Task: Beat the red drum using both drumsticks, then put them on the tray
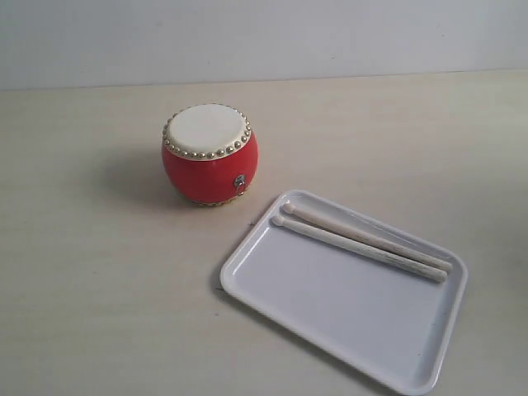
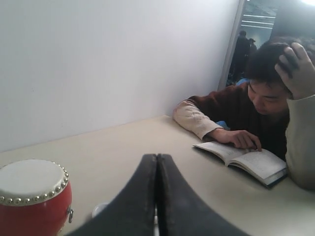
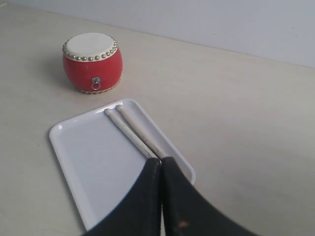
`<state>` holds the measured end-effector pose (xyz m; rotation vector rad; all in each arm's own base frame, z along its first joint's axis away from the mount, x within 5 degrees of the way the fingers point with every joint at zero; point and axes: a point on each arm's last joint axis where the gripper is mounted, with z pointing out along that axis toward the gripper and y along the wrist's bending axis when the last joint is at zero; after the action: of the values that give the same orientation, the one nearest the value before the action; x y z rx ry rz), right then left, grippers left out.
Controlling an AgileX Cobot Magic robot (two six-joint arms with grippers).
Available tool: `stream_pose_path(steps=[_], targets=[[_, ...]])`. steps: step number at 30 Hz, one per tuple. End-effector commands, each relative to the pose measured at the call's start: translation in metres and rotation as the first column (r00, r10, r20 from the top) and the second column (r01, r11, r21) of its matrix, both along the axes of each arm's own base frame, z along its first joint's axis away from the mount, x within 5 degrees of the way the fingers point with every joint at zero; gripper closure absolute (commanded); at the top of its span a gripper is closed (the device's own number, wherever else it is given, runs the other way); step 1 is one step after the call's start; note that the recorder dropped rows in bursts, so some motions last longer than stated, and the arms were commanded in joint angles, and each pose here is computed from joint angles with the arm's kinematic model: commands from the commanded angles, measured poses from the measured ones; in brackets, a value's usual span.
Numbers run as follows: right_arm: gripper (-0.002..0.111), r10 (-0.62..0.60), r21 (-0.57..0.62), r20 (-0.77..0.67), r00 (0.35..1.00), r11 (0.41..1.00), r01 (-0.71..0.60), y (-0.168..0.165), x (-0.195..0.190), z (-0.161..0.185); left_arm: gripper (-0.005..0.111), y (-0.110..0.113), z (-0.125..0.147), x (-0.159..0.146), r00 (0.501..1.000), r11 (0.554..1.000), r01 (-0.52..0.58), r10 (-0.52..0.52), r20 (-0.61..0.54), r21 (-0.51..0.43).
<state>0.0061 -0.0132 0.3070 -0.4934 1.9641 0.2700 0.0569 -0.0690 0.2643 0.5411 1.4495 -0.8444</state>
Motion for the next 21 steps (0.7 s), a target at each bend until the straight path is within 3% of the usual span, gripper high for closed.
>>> stream_pose_path(steps=[1, 15, 21], targets=[[0.108, 0.002, -0.01, -0.001, 1.0, 1.0, -0.002, 0.0, 0.0003, -0.002, 0.107, 0.0026, 0.0016, -0.0002, 1.0, 1.0, -0.012, 0.012, 0.014, -0.014], [0.108, 0.001, -0.007, -0.002, 1.0, 1.0, -0.001, 0.0, 0.0003, -0.002, 0.107, 0.0026, 0.0016, -0.0002, 1.0, 1.0, -0.012, 0.012, 0.014, -0.014], [0.108, 0.001, -0.007, -0.002, 1.0, 1.0, -0.001, 0.0, 0.0003, -0.002, 0.107, 0.0035, -0.0005, 0.0006, 0.989, 0.995, -0.046, 0.033, 0.143, 0.088]])
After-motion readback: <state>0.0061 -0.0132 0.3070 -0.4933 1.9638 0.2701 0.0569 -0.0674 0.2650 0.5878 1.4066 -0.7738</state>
